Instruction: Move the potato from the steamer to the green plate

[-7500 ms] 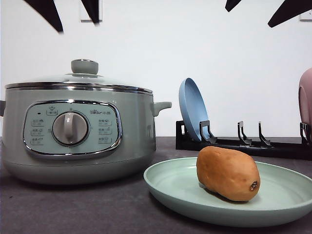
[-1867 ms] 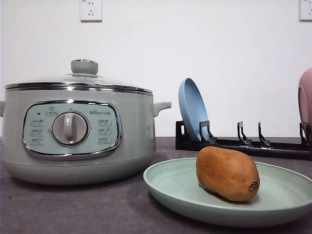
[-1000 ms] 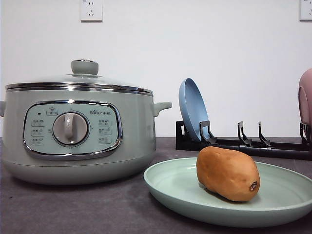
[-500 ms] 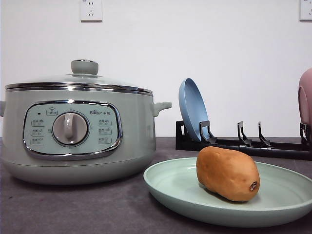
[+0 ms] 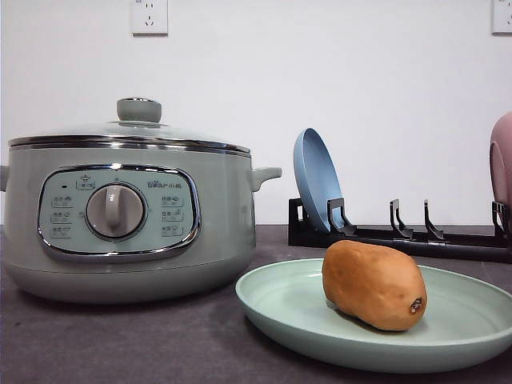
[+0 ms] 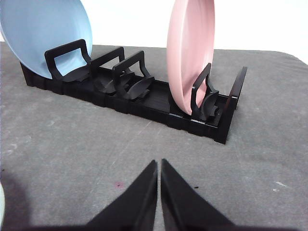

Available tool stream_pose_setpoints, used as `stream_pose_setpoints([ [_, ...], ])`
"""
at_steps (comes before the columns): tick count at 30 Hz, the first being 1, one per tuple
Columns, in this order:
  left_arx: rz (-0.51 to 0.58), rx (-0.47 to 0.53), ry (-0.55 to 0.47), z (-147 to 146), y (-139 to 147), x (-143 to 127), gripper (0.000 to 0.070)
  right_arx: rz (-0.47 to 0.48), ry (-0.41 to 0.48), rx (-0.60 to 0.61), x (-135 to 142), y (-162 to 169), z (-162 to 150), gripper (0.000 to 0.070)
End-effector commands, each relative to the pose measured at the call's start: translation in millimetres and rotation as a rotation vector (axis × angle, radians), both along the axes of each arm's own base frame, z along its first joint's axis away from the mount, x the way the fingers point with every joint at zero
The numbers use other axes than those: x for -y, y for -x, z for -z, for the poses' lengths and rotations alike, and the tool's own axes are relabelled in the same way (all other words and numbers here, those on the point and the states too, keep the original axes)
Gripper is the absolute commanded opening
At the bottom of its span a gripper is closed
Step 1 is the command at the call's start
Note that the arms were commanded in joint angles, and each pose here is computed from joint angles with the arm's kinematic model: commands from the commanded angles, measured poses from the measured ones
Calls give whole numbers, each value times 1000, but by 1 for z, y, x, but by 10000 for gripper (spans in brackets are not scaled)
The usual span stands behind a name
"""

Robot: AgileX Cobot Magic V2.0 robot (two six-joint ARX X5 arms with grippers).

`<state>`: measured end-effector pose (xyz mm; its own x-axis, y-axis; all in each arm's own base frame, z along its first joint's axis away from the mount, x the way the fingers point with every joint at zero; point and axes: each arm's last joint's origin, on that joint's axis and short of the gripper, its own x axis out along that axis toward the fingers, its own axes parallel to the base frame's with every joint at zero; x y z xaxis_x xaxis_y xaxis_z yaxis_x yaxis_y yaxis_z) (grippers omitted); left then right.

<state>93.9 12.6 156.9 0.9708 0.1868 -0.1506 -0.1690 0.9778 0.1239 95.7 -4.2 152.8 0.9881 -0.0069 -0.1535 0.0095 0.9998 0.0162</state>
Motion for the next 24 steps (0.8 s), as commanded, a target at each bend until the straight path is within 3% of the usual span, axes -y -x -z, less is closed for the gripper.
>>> stream_pose_setpoints([
  [1, -6, -25, 4, 7, -1, 0, 0, 4, -17, 8, 0, 0, 0, 0],
  [24, -6, -25, 4, 7, -1, 0, 0, 4, -17, 8, 0, 0, 0, 0],
])
